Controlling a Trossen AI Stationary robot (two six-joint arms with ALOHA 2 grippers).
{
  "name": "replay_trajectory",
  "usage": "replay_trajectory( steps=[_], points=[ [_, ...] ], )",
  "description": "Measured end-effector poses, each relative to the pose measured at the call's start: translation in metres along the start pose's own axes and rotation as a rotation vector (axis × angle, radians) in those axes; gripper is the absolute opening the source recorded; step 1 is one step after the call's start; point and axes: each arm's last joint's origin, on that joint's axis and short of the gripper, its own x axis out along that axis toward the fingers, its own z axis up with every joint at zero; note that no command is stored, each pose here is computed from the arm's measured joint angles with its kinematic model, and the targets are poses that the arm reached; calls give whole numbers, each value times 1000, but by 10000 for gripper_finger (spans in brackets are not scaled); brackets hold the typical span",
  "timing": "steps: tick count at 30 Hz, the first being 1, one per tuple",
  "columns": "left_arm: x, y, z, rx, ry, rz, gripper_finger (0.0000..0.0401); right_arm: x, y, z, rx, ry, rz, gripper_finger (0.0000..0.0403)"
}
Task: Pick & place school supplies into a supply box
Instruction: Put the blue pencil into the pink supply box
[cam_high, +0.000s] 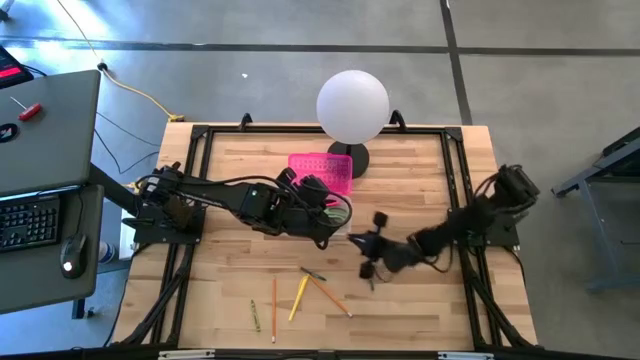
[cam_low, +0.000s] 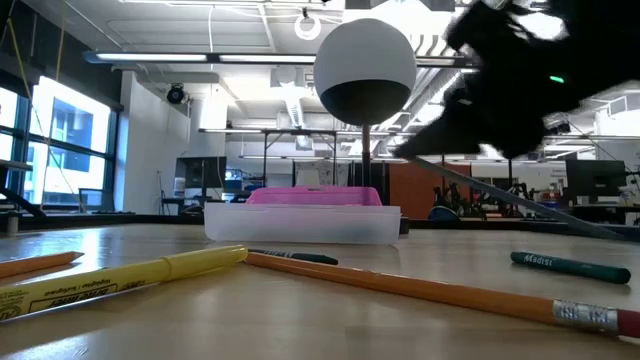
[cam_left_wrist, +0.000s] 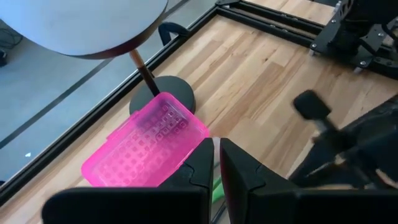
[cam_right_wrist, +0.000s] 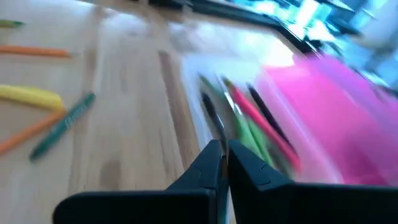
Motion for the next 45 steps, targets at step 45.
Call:
replay_trajectory(
  steps=[45],
  points=[
    [-38,36,14,-60,6,-98,60,193,-65,74,-127,124,297,26]
  ],
)
